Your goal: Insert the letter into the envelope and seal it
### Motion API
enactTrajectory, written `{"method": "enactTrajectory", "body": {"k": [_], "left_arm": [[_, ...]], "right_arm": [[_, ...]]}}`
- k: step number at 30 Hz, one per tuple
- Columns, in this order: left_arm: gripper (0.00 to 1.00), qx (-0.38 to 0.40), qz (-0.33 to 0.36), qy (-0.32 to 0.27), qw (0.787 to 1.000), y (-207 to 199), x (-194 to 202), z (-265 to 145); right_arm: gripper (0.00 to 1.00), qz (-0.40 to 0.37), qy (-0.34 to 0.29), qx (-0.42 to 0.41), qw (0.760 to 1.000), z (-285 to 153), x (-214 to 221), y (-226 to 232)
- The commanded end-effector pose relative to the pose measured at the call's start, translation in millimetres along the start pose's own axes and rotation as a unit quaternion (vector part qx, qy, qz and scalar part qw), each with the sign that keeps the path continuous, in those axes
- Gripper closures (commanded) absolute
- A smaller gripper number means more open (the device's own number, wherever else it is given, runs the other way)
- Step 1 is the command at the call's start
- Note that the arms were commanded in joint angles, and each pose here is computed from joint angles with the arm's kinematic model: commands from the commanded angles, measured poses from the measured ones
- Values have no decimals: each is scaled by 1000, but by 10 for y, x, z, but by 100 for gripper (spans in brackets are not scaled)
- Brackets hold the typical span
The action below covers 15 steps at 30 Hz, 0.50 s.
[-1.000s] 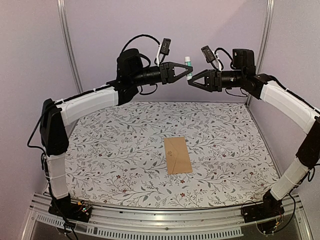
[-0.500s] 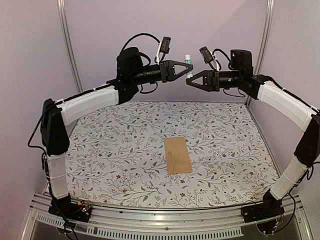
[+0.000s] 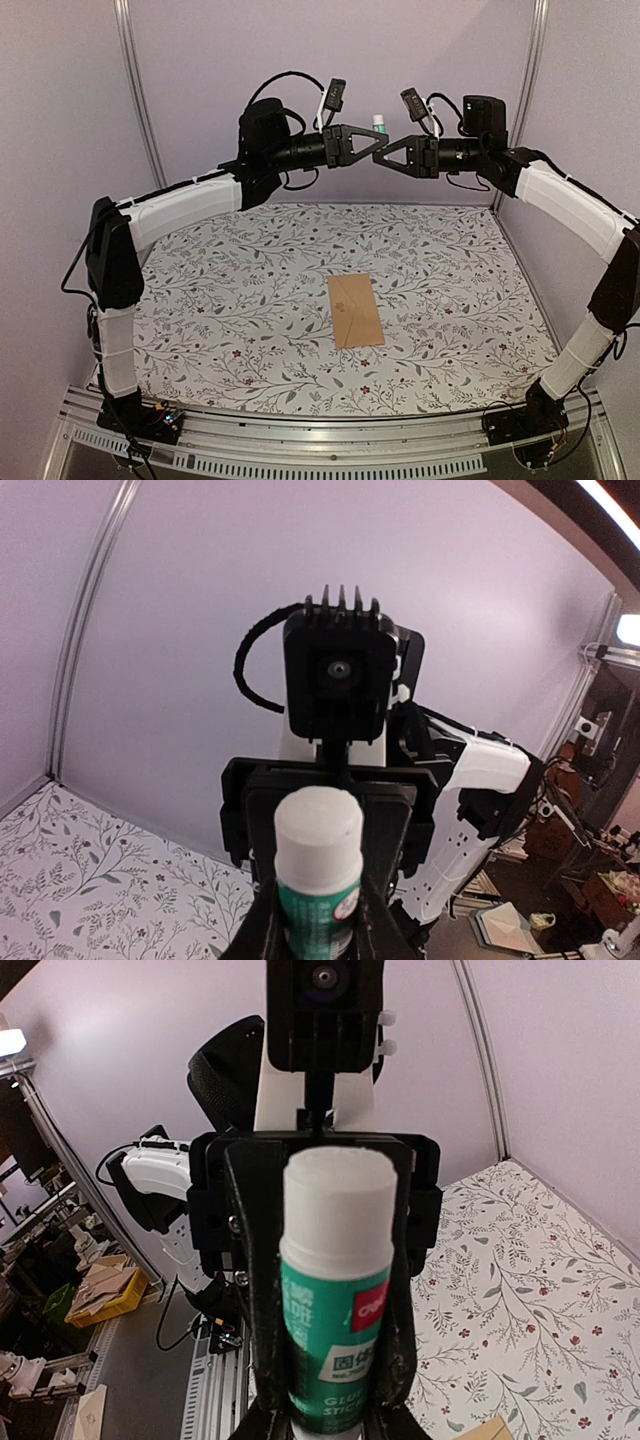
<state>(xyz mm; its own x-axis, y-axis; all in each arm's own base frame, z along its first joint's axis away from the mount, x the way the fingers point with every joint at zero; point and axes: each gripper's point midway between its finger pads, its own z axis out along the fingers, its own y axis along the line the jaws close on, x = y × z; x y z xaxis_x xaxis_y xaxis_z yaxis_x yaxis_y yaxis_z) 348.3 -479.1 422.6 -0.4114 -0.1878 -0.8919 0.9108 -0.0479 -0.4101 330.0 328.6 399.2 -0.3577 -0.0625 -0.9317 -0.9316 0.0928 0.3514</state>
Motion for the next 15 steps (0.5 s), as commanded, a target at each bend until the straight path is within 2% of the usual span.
{"method": "enactTrajectory", "body": {"k": [1, 5, 7, 9, 15], "left_arm": [[100, 2, 4, -3, 1000, 1, -56, 7], [100, -3, 15, -10, 1000, -16, -100, -14], [100, -3, 18, -13, 1000, -29, -119, -26], [100, -3, 16, -13, 1000, -24, -110, -26], [100, -3, 10, -11, 1000, 6, -76, -21]], "right_arm": [[77, -17, -11, -7, 1000, 15, -110, 71], [61, -11, -6, 0, 1000, 13, -51, 37], [61, -6, -1, 3, 1000, 16, 17, 13], [63, -4, 1, 3, 1000, 12, 41, 18], [77, -9, -3, 8, 1000, -2, 13, 22]]}}
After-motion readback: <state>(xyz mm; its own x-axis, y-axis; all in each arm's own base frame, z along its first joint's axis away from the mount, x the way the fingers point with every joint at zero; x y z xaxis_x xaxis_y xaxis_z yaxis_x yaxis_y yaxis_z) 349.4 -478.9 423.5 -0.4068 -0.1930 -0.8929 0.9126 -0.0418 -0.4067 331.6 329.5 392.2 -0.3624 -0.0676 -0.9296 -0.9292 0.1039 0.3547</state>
